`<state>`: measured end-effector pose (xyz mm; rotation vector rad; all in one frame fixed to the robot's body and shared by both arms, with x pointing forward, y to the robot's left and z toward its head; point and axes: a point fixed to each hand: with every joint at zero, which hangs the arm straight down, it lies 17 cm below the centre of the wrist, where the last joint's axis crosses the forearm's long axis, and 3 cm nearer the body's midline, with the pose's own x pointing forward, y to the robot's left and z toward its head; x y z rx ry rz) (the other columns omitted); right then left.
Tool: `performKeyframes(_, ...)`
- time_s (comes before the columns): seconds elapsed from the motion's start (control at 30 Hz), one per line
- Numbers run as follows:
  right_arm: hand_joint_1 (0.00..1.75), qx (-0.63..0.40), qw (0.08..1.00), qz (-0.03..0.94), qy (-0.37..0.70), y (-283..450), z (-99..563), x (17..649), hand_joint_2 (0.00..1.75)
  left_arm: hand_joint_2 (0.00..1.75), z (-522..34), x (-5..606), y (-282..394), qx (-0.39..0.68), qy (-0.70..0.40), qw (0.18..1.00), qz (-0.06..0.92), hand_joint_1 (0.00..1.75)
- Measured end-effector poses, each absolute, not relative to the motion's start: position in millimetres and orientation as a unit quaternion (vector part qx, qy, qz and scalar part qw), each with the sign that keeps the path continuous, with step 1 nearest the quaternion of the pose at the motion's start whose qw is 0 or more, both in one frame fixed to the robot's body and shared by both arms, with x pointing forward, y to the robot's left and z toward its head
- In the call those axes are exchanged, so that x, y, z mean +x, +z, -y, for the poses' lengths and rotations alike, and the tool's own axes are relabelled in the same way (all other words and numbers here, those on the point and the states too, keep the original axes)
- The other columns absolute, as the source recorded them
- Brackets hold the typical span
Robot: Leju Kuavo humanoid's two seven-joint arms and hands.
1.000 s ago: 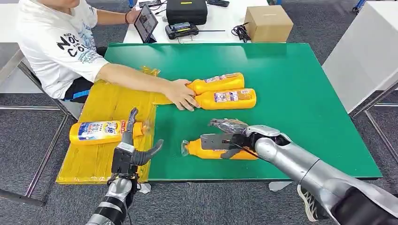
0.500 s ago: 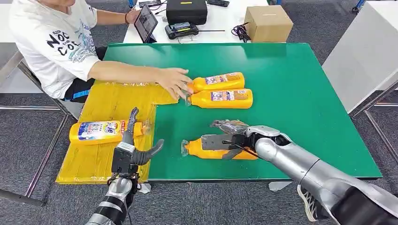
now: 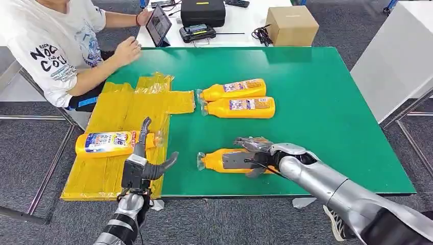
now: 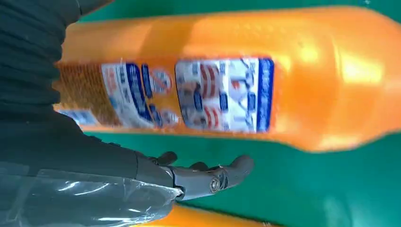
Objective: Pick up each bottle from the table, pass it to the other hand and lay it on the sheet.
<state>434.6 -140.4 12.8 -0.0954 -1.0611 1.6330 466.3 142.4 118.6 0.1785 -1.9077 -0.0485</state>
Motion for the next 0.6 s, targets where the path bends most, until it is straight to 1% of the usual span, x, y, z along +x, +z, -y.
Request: performKeyframes(0.6, 0.00, -0.050, 0.575, 0.441, 0.687, -5.5, 156.7, 428.6, 1.75, 1.75, -137.3, 465.5, 118.2, 0.072, -0.024, 0.576, 0.814, 0.00)
